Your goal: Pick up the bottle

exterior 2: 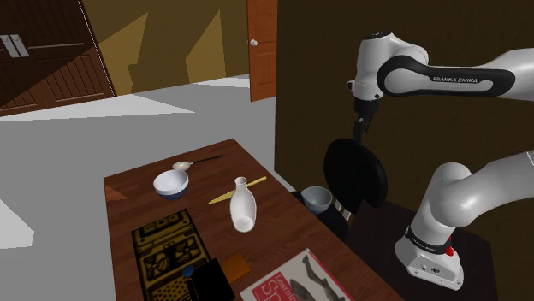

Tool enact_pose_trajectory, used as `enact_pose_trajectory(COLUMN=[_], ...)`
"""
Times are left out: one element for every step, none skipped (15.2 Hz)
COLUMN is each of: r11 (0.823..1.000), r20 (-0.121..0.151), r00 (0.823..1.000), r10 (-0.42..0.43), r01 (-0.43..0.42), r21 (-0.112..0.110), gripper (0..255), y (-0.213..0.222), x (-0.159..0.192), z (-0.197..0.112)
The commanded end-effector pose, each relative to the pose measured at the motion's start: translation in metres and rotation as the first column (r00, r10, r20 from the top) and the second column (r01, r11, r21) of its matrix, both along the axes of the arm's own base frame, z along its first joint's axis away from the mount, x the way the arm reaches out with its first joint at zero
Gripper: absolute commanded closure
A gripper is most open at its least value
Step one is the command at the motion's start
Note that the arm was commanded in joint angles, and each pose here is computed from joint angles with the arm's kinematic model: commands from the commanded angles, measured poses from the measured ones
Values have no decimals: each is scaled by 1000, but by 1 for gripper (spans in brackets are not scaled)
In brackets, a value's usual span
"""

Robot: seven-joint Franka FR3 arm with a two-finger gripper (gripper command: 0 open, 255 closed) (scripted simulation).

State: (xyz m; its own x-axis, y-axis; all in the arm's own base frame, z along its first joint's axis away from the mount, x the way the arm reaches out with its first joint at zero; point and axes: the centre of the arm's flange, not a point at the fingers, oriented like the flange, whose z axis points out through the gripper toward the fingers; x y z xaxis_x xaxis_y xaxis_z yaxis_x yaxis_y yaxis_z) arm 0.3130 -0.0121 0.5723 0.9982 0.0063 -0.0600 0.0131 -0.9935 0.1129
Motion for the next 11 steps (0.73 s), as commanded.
enact_pose_trajectory(r11=[1000,1000,1000,1000,1000,1000,1000,1000,1000,1000,1000], r20=[0,-1,-2,-3,-4,-5,-6,-7,-8,-9,-10], r00=[1000,1000,1000,1000,1000,1000,1000,1000,1000,1000,1000], r10=[0,1,3,4,5,6,8,9,10,11,13], r01=[0,-1,-3,-4,-5,-6,-8,-9,-10,-11,-13], r21=[0,2,5,7,10,12,14,17,19,21,24], gripper=[0,0,0,0,0,0,0,0,0,0,0], y=[0,8,15,23,31,39,46,54,62,70,78], x=[0,10,19,29,39,48,58,68,77,87,97], z=[0,-4,-8,-13,-17,-21,-25,-29,-33,-37,-41])
